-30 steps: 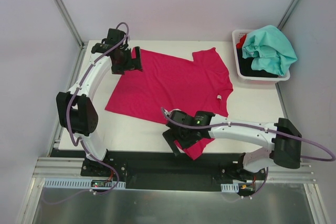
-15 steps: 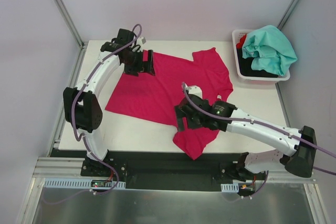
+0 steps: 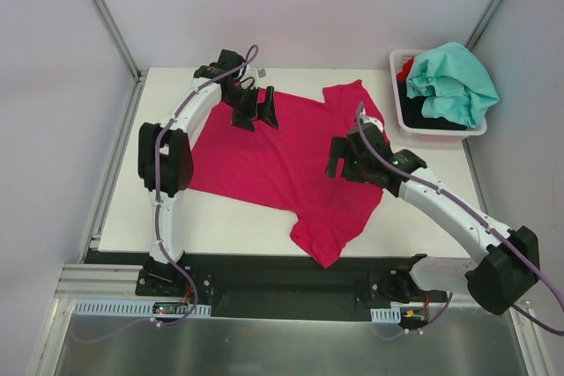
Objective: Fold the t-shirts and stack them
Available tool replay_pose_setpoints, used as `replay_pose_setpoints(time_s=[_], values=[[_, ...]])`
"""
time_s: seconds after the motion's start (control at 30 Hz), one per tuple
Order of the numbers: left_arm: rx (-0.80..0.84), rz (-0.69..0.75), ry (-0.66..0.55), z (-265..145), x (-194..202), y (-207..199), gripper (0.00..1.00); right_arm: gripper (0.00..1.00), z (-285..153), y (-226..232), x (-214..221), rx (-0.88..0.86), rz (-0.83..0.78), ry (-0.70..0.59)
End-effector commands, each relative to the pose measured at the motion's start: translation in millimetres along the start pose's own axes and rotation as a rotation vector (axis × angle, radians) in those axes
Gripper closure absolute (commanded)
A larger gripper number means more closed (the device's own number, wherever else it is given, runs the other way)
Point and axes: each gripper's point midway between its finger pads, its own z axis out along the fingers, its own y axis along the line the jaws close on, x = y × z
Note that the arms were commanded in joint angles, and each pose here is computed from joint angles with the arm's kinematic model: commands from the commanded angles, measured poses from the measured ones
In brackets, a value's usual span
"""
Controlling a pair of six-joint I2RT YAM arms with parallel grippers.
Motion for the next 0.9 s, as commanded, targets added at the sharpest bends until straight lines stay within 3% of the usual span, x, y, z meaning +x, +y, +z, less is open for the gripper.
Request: replay_pose_setpoints(time_s=[0.0,0.2,0.27,0.43,0.87], values=[[0.059,0.017,-0.018,-11.2,-6.0,-21.4,0.01,0.04,1.0,8.4,-25.3,-0.106,0.018,-0.004],[0.020,-0.008,-0.011,5.4,-10.2,0.6,0.01,0.04,27.6,4.0,-52.3,-0.265,0.132,0.070],[0.019,-0.023,-0.057,5.9,-25.3,4.0,0.01,0.04,41.9,8.7,-55.7,-0.343,0.114,0.144],[-0.026,-0.030,-0.132,-1.2,-46.1,7.8,0.01,0.04,53.6,24.6,-83.4,-0.435,0.017,0.180],[-0.094,0.002,-0.283,-16.9,-75.2,17.6,0.01,0.04,101.0,-25.8,-150.8,-0.251,0.026,0.045]])
